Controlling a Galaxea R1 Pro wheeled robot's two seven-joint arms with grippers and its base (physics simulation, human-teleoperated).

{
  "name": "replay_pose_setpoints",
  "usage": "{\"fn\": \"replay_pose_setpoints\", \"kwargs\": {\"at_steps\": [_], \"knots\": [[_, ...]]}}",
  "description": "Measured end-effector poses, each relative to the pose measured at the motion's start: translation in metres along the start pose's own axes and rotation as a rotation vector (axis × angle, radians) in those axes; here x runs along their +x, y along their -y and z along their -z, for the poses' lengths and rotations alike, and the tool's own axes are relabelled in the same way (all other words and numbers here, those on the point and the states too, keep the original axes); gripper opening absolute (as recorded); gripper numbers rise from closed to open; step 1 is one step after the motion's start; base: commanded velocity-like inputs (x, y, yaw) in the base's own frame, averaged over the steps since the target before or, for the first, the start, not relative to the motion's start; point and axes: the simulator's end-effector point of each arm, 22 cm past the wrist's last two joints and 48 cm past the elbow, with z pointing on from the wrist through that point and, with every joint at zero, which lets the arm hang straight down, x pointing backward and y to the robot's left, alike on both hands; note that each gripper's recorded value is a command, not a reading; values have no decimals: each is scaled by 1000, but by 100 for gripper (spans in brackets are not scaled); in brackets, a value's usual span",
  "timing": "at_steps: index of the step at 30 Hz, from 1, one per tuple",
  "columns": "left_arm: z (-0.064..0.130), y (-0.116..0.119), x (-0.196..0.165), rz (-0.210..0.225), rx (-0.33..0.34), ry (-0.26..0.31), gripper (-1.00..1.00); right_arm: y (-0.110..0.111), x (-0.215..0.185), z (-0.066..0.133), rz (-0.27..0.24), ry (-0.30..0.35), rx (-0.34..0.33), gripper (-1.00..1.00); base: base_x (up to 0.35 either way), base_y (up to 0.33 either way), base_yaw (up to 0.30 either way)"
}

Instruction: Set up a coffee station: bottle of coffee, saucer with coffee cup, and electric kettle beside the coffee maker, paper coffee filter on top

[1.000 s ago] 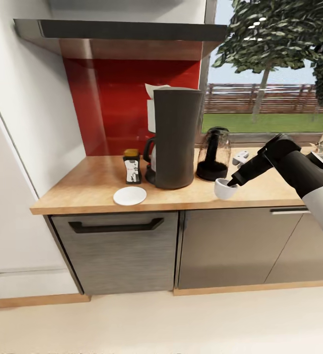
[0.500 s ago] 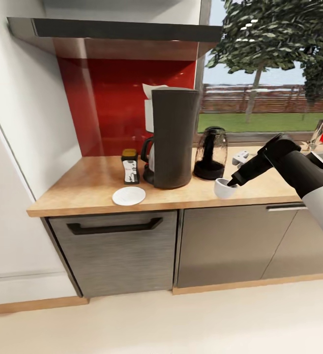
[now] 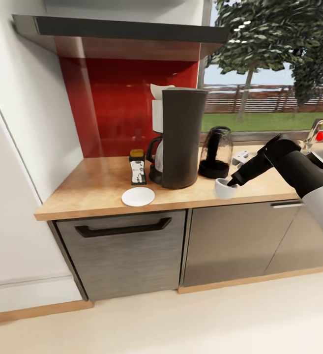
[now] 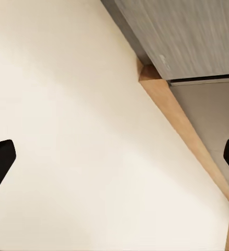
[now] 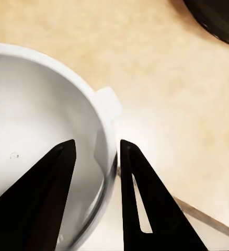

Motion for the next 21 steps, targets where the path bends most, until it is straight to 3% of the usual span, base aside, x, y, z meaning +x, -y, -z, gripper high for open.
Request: {"fn": "replay_pose_setpoints", "kwargs": {"at_steps": [5,13,17,21], "knots": [[0,0,0,-1,0,0,100,0,0,1,0,1,0,-100,-41,83,-154],[0,0,-1,-1,1,1,100,0,0,1,0,2,1,-100,-166,226,-97],[0,0,-1,-2,2,2,100,0,-1,2,0,3,1,-100,-58,79,-236],[0,1,-1,-2,2,2,100,0,-1,3,0,4,2,-100,-4,252,-39]]}}
